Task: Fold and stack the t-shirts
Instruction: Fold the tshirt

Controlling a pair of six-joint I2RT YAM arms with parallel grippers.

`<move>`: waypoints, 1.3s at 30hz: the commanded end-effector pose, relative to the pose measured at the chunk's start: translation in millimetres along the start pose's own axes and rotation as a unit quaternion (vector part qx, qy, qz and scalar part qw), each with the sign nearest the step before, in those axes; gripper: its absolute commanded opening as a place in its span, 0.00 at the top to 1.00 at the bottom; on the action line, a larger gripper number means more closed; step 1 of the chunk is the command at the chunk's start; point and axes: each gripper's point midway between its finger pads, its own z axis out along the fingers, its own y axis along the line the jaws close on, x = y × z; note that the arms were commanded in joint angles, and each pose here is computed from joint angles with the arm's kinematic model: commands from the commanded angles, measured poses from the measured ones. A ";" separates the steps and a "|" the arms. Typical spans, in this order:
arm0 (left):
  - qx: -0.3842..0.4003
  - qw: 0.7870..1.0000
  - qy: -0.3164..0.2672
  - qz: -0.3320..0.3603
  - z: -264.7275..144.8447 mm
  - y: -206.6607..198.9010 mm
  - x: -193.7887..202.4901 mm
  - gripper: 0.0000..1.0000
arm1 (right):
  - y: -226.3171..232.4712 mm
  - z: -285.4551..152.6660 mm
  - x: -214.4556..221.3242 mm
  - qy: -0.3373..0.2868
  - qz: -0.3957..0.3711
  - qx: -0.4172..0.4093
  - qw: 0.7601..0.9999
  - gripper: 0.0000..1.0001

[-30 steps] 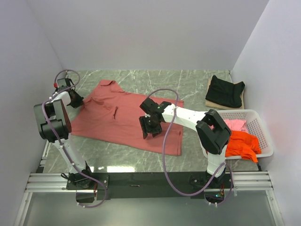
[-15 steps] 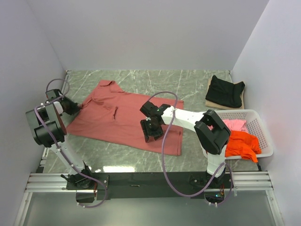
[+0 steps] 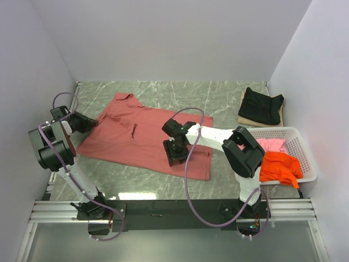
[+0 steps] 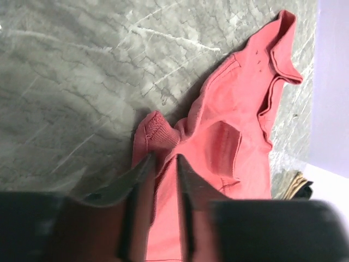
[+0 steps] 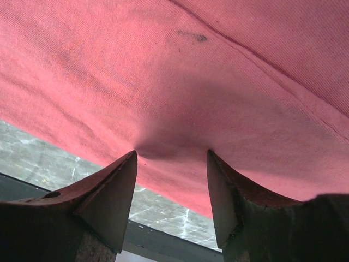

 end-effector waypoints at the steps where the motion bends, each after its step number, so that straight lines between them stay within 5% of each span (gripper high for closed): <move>1: 0.034 0.999 -0.034 0.018 -13.8 -28.1 -21.3 0.67 | -9.9 10.1 12.3 0.016 -0.005 0.022 1.000 0.39; 9: -0.039 0.990 -0.096 0.093 -34.7 -41.8 -40.3 0.35 | -5.1 -23.2 -8.9 -0.039 -0.004 0.018 0.999 0.38; 15: -0.074 0.971 -0.148 0.174 -44.8 -98.4 -37.5 0.22 | -13.5 -43.3 -30.5 -0.071 0.010 0.024 0.997 0.38; 19: -0.058 0.966 -0.146 0.204 -30.5 -147.8 -22.5 0.24 | -28.9 -49.5 -43.4 -0.085 0.035 0.029 0.995 0.37; 27: -0.075 0.963 -0.149 0.212 18.5 -176.5 -7.5 0.30 | -59.7 -75.6 -66.5 -0.129 0.092 0.017 0.987 0.38; 39: -0.147 0.943 -0.178 0.239 91.8 -184.6 -11.2 0.40 | -55.1 -75.3 -41.2 -0.129 0.126 -0.032 0.983 0.39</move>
